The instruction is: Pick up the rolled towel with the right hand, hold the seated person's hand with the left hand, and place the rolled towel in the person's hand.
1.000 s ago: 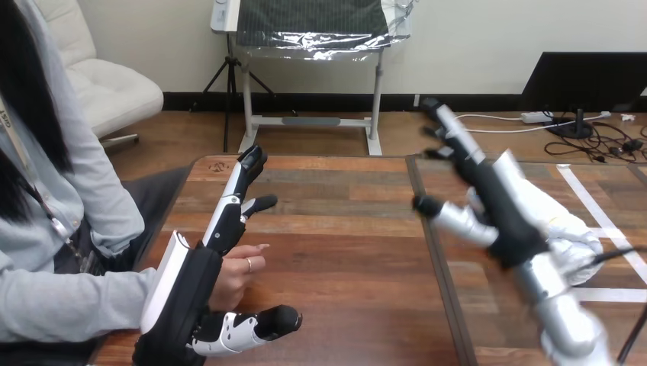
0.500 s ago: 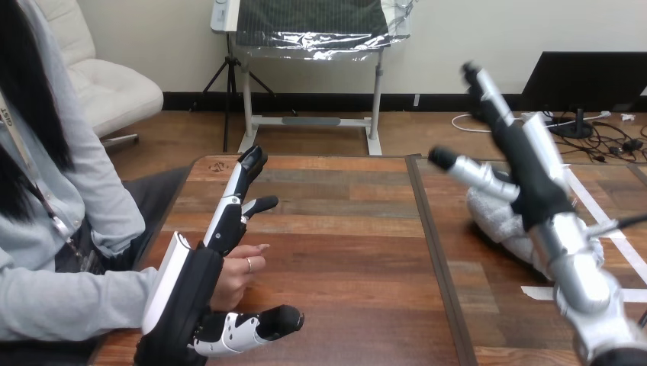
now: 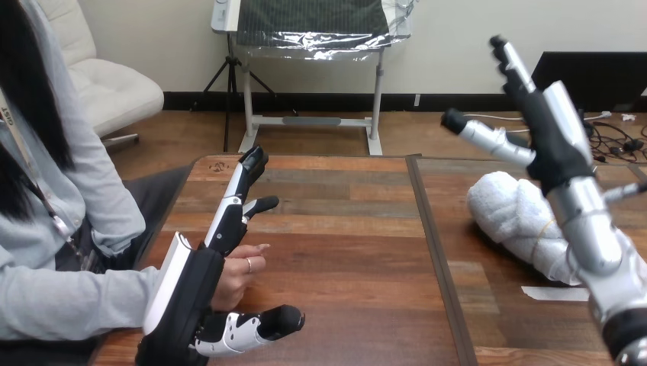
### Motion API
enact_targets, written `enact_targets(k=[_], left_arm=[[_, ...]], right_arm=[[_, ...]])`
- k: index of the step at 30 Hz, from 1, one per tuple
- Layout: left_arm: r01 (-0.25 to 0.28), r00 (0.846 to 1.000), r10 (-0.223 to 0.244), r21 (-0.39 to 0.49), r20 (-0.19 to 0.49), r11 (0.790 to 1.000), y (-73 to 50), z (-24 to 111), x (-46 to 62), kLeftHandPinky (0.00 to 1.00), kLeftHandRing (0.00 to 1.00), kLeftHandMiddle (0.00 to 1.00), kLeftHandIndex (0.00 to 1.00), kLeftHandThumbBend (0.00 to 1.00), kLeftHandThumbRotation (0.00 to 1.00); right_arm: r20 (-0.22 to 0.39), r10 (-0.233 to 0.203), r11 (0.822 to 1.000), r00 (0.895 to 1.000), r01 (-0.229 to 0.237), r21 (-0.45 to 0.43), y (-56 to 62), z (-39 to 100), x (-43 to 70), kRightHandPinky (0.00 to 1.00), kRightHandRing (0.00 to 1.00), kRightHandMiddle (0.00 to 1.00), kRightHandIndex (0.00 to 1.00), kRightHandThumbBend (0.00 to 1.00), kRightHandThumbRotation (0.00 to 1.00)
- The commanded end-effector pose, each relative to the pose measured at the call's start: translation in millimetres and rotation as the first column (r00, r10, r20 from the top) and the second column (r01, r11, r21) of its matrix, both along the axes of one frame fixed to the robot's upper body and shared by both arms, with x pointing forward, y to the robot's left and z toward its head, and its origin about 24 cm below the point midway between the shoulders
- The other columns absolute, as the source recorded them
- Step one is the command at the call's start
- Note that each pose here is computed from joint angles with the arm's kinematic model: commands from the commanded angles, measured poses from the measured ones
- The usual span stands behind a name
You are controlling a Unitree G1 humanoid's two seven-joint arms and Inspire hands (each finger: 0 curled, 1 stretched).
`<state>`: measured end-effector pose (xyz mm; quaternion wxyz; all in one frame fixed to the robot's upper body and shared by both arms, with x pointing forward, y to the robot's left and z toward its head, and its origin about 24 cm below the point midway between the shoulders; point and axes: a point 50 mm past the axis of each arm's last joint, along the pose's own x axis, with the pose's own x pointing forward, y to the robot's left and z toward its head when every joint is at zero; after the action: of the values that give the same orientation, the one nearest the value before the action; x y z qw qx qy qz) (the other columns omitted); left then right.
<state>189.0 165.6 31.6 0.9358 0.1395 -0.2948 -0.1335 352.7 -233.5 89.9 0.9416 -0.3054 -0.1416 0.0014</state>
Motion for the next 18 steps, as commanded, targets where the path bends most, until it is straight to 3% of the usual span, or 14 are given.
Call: enact_targets(k=[1,18], left_arm=[[-0.005,0.995,0.009,-0.042,0.096,0.999,-3.5,14.6,8.2,0.85,0.98,1.00,1.00,1.00,0.78],[-0.001,0.995,0.004,-0.033,0.100,0.999,-4.2,14.2,6.0,0.85,0.98,1.00,1.00,1.00,0.79]], right_arm=[[0.112,-0.052,0.996,0.992,0.061,-0.071,-4.8,61.1,28.0,0.93,0.98,0.99,1.00,1.00,0.73],[-0.005,-0.162,0.980,0.987,0.160,-0.115,-14.0,69.7,41.8,0.83,0.98,0.99,1.00,1.00,0.68]])
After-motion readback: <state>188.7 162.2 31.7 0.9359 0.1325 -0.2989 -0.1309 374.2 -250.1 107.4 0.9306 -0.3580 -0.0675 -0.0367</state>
